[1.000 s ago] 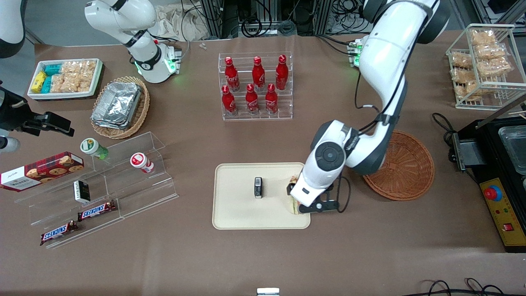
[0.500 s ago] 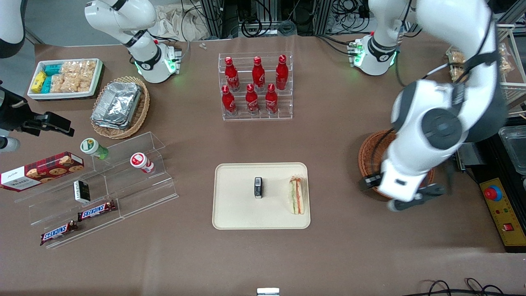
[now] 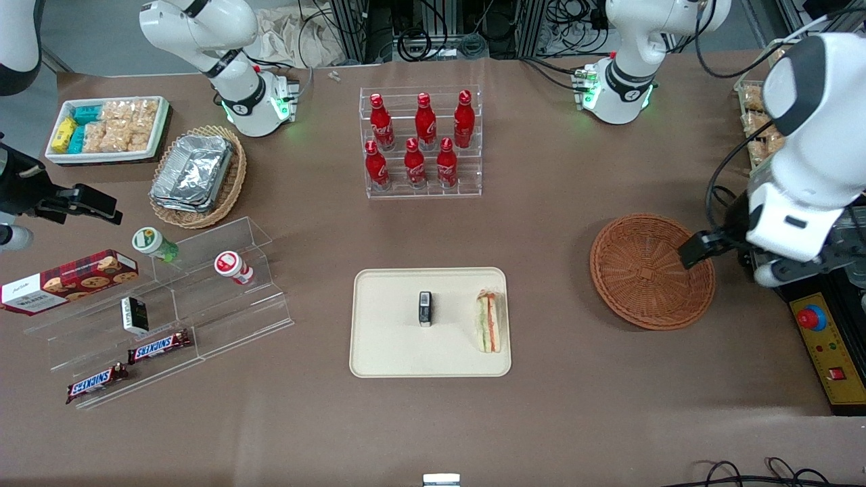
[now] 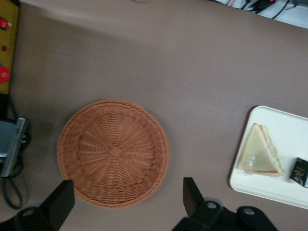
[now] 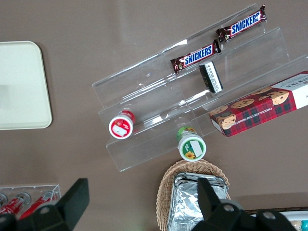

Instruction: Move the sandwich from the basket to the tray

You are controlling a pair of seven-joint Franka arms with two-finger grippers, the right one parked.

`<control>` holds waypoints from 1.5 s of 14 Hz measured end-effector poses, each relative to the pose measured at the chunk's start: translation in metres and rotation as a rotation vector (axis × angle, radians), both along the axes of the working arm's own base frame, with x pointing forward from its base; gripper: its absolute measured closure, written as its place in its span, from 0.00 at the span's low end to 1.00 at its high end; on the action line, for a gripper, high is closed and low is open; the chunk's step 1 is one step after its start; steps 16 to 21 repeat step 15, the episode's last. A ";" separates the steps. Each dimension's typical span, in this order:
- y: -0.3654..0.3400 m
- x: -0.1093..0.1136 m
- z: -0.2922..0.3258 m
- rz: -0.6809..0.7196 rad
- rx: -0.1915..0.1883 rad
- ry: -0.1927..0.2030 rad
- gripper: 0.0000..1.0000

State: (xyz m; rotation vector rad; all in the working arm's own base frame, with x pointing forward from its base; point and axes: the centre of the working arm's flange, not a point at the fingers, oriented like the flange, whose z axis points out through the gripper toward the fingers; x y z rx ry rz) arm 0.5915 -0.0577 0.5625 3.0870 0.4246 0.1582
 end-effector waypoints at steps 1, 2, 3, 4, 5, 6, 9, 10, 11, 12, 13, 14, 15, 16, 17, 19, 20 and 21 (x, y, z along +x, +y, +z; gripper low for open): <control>0.018 -0.005 0.002 -0.002 0.000 -0.002 0.00; 0.034 -0.007 0.006 0.003 -0.010 -0.005 0.00; 0.048 -0.008 0.011 0.016 -0.036 -0.011 0.00; 0.058 -0.009 0.018 0.028 -0.061 -0.011 0.00; 0.062 -0.011 0.027 0.035 -0.074 -0.002 0.00; 0.062 -0.013 0.036 0.033 -0.075 0.004 0.00; 0.060 -0.011 0.051 0.027 -0.074 -0.002 0.00; 0.060 -0.009 0.049 0.027 -0.074 0.001 0.00; 0.060 -0.008 0.046 0.026 -0.073 0.006 0.00; 0.060 -0.007 0.043 0.012 -0.062 0.011 0.00; 0.061 -0.005 0.040 -0.020 -0.036 0.017 0.00; 0.062 -0.004 0.036 -0.050 -0.012 0.023 0.00; 0.061 -0.002 0.033 -0.069 0.002 0.029 0.00; 0.061 -0.002 0.033 -0.069 0.002 0.029 0.00; 0.061 -0.002 0.033 -0.069 0.002 0.029 0.00; 0.061 -0.002 0.033 -0.069 0.002 0.029 0.00; 0.061 -0.002 0.033 -0.069 0.002 0.029 0.00; 0.061 -0.002 0.033 -0.069 0.002 0.029 0.00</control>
